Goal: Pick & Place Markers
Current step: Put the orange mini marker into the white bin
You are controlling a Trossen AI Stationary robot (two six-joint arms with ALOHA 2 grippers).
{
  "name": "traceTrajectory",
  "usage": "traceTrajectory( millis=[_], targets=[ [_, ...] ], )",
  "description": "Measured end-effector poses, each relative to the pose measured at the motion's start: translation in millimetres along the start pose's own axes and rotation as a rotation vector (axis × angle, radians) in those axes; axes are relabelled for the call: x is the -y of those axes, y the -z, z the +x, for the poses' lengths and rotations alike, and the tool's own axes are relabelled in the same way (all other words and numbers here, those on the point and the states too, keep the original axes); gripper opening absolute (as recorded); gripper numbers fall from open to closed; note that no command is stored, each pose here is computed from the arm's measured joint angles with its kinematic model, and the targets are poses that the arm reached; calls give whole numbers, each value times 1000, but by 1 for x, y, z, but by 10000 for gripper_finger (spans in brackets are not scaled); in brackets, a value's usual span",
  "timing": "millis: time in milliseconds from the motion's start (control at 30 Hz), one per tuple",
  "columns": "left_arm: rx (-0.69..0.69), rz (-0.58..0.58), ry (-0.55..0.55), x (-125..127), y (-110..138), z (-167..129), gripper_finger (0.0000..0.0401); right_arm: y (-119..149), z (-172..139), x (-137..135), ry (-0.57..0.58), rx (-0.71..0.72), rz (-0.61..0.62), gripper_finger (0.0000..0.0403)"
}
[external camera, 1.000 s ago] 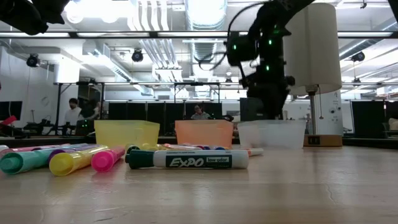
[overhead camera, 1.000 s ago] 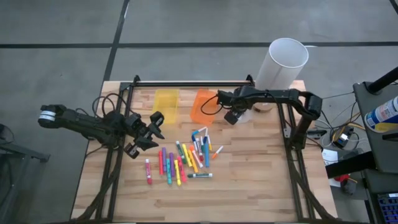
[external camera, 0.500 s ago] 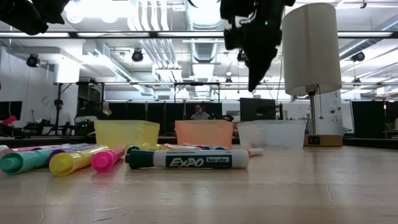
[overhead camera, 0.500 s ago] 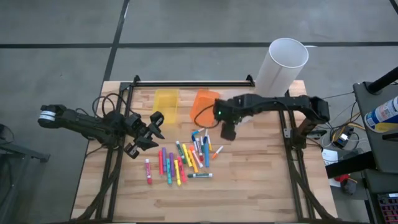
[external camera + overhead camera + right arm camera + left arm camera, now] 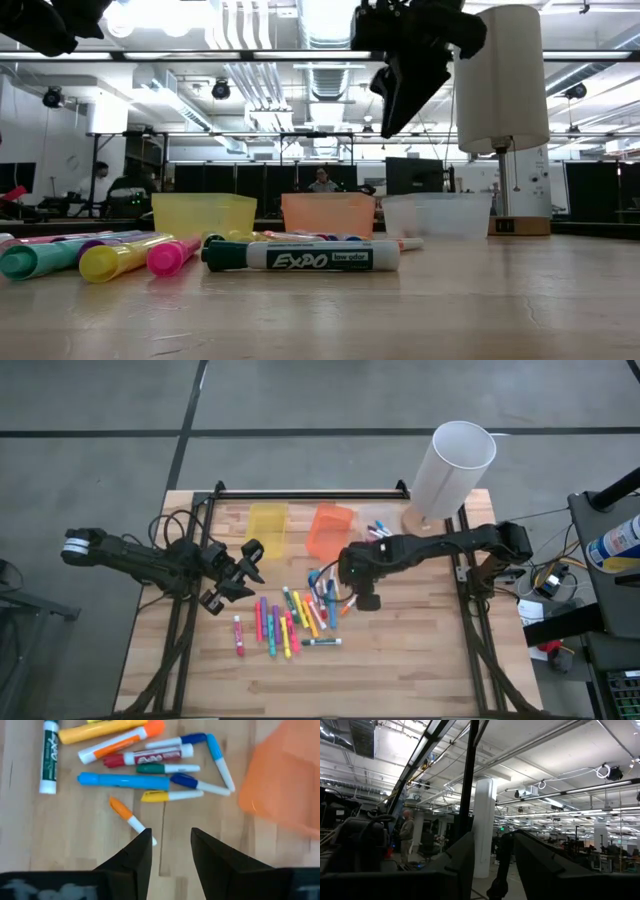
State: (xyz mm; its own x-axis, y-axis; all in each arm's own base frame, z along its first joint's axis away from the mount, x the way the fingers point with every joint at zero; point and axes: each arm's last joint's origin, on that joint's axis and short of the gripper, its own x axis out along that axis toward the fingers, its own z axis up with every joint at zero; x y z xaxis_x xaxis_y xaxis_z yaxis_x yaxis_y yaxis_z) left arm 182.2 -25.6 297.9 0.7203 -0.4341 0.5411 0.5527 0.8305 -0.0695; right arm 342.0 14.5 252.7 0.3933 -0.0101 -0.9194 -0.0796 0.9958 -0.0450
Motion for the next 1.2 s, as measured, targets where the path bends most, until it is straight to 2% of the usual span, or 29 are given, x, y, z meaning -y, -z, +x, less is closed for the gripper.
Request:
traceTrajectory(
  millis=[367,533,933,1200],
  targets=[
    [0,-6,0,0,0,0,133,2,57,-6,-7,-150,-38,181],
    [0,-7,0,0,0,0,133,4,69,-9,-13,-183,-50,196],
    [0,-14,1,0,0,0,133,13,113,-26,-39,-297,-96,191],
    [0,-14,1,0,0,0,133,14,119,-27,-42,-312,-98,177]
  ],
)
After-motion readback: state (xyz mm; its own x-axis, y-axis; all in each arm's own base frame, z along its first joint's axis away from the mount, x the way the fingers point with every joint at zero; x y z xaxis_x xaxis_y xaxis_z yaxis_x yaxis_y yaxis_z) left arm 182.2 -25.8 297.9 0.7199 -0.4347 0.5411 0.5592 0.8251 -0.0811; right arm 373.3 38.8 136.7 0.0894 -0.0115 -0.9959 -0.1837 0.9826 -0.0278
